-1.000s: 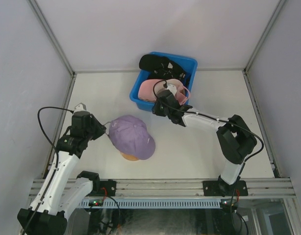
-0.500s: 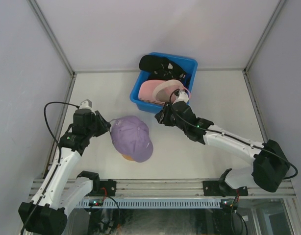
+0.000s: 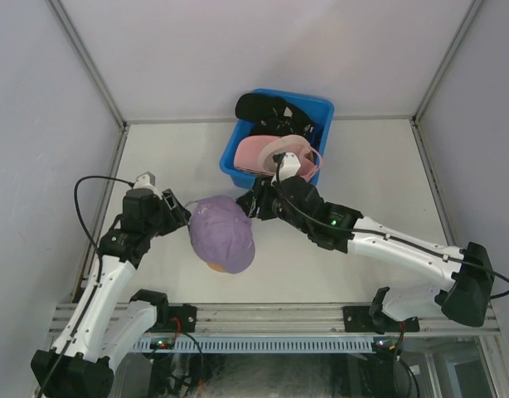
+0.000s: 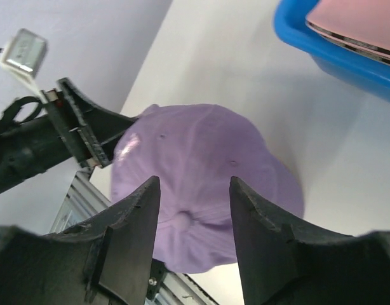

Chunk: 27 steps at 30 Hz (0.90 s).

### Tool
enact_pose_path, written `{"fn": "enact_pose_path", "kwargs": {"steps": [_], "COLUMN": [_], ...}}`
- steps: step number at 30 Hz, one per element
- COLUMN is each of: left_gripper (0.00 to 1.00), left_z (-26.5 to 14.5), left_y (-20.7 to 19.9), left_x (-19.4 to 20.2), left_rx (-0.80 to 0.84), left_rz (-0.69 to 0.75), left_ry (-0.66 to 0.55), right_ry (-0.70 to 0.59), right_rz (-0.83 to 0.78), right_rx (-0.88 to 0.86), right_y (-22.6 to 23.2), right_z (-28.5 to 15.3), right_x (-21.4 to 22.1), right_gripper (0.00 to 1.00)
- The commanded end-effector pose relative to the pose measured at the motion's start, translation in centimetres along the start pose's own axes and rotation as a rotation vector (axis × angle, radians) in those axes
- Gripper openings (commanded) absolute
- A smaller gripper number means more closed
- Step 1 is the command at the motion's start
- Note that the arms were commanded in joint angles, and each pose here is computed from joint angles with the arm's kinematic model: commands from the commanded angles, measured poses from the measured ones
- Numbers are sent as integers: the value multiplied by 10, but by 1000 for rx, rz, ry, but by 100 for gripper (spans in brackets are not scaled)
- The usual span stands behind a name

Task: Stack the hats
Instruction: Place the hat on the hat stand.

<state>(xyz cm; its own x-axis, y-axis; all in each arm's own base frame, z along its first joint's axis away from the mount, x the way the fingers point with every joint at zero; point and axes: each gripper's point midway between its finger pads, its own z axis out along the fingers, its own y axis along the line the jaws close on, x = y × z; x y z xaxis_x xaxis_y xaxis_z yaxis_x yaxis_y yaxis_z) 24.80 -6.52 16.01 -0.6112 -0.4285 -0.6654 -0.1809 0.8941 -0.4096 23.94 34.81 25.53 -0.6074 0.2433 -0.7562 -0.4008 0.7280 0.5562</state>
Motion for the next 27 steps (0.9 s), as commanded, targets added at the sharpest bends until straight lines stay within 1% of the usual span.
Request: {"fn": "enact_pose_path", "kwargs": {"steps": [1,4,7,12,15,23,27], "left_gripper": [64,65,68,79,83,85,88], "left_z": [-7,-11,-16,-23,-26,-33,-40], "left_y": [5,7,9,10,10,10,12], "left_x": [-4,-3,-4,-6,-6,-9,-13], "left_rx": [-13,-21,-29,-37,-35,-31,-41], "left_rz": [2,-7,-17,-35,-52,-94,-120], "left_ry": [-32,-40,-53,-68,-77,-112,-139], "right_ry": [-12,7,25,42,51,70,78], "right_rz": [-67,-73,-81,-100,-108,-115,-117], "right_rx": [0,0,2,10,11,9,9], "right_y": [18,20,22,23,24,26,27], "right_z": [-3,-3,-3,-3,-4,-6,-8], "right_x": [-8,-3,3,9,10,14,14], "right_gripper": [48,48,48,48,48,48,48]}}
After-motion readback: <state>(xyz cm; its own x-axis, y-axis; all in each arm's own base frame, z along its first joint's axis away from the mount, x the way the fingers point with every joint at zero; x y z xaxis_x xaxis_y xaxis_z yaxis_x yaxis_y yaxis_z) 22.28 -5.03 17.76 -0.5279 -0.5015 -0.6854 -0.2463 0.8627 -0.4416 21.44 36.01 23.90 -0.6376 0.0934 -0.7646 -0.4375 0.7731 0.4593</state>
